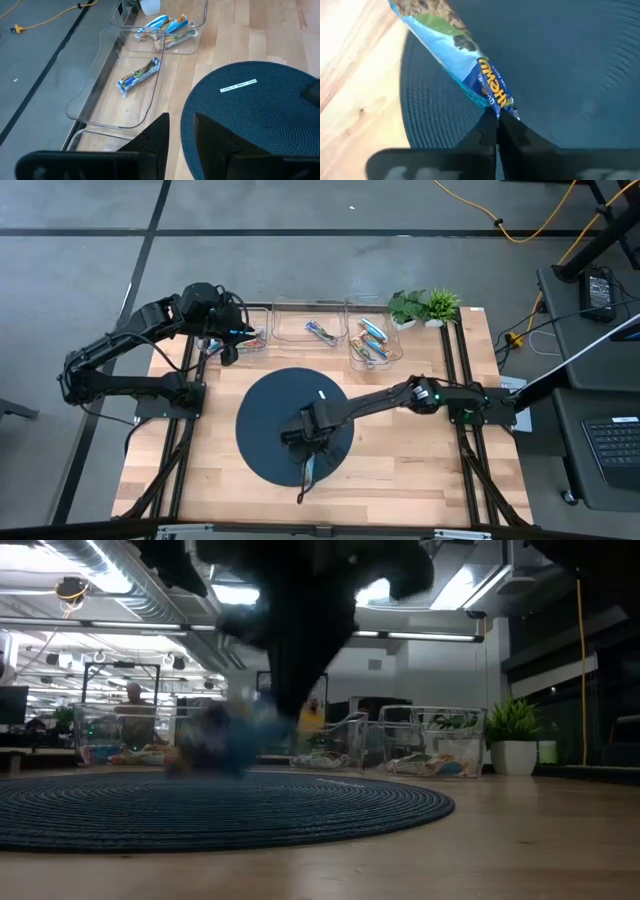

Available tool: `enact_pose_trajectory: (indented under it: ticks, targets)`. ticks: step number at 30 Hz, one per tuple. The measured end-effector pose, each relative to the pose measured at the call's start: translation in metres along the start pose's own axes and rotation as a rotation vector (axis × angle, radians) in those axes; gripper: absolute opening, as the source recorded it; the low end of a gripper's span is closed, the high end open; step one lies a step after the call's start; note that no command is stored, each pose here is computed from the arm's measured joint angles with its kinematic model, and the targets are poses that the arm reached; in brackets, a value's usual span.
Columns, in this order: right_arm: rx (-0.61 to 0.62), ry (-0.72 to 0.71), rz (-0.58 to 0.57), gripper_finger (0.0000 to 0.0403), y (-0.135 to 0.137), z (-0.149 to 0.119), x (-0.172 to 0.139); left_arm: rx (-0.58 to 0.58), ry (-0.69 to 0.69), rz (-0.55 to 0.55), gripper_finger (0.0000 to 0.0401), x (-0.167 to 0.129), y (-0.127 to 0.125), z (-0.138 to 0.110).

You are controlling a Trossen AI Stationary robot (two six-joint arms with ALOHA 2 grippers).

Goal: Pick and place Granola Bars by type
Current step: Put the blue chewy bar into the top center transparent bin

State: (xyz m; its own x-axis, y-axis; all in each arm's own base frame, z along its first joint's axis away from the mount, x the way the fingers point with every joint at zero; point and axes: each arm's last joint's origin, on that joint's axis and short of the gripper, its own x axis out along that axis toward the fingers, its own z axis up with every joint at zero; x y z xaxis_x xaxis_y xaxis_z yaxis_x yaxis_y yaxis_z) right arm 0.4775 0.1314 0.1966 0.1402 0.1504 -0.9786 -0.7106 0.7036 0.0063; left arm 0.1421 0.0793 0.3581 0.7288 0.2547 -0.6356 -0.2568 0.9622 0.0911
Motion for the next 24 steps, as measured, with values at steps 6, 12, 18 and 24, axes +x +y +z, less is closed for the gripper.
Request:
enact_pose_trajectory:
  ticks: [6, 12, 18, 24]
  targets:
    - [0.191, -0.063, -0.090, 0.0006, -0.002, -0.006, -0.050, 0.001, 0.000, 0.000, 0.0079, 0.000, 0.000, 0.000]
    - [0.396, -0.090, -0.128, 0.0006, 0.000, -0.008, -0.066, 0.001, 0.000, -0.001, 0.0079, 0.000, 0.000, 0.000]
    - [0.571, -0.094, -0.122, 0.0004, -0.001, -0.010, -0.069, -0.023, -0.001, -0.001, 0.0078, 0.000, 0.000, 0.000]
    - [0.635, 0.002, -0.108, 0.0004, -0.009, -0.038, -0.095, -0.021, -0.001, -0.001, 0.0077, 0.000, 0.000, 0.000]
